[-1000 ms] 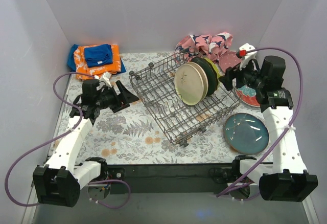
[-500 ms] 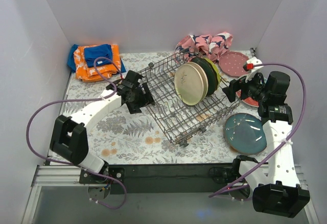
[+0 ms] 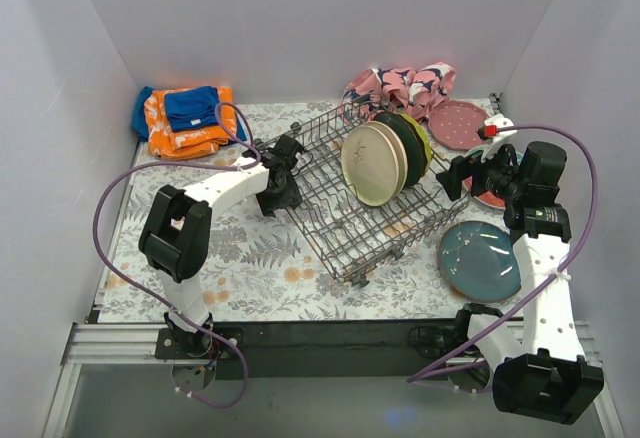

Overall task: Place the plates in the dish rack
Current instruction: Move the dish rack

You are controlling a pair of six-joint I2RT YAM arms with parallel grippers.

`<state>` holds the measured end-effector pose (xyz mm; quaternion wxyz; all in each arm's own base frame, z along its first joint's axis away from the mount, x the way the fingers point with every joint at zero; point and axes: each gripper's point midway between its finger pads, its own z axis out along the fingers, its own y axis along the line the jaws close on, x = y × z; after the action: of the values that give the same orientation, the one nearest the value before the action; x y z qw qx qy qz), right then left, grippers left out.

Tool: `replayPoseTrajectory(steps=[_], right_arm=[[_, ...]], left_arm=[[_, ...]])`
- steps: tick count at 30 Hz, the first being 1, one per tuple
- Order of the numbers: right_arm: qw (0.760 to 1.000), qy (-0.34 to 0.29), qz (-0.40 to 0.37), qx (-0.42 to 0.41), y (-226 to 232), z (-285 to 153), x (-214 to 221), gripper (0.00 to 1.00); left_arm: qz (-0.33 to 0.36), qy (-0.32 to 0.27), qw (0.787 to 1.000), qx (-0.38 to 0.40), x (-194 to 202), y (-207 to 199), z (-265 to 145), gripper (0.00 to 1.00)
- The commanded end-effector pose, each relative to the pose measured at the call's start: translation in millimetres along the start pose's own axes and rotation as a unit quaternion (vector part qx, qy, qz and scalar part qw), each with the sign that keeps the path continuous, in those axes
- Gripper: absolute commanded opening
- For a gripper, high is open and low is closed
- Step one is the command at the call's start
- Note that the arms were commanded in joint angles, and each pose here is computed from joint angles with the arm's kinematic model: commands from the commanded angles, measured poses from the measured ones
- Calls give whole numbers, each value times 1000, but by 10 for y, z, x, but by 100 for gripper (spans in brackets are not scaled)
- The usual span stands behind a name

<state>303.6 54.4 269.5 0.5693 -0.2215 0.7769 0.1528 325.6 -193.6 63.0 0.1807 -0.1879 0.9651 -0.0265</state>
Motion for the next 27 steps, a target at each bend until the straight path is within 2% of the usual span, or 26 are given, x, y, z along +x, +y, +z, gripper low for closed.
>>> replayPoseTrajectory(steps=[1, 5, 7, 12, 17, 22, 27], right_arm=[[1000, -4, 5, 12, -90, 40, -2, 98], [1000, 16, 24, 13, -156, 92, 99, 98], [999, 23, 31, 8, -164, 113, 136, 98], [998, 40, 44, 0, -195, 156, 235, 98], [997, 58, 44, 4, -256, 194, 328, 98], [995, 92, 34, 12, -385, 258, 457, 98], [987, 155, 44, -4, -487, 410, 820, 97]], left_arm=[[11, -46, 998, -30, -240, 38, -53, 50], [17, -56, 997, -40, -292, 41, -3, 39], [19, -60, 997, -42, -321, 28, 15, 29], [25, -69, 996, -47, -400, 7, 52, 19], [16, -69, 996, -48, -507, 78, 95, 3], [8, -67, 997, -40, -610, 162, 116, 0], [1, -66, 998, -24, -687, 214, 88, 0]])
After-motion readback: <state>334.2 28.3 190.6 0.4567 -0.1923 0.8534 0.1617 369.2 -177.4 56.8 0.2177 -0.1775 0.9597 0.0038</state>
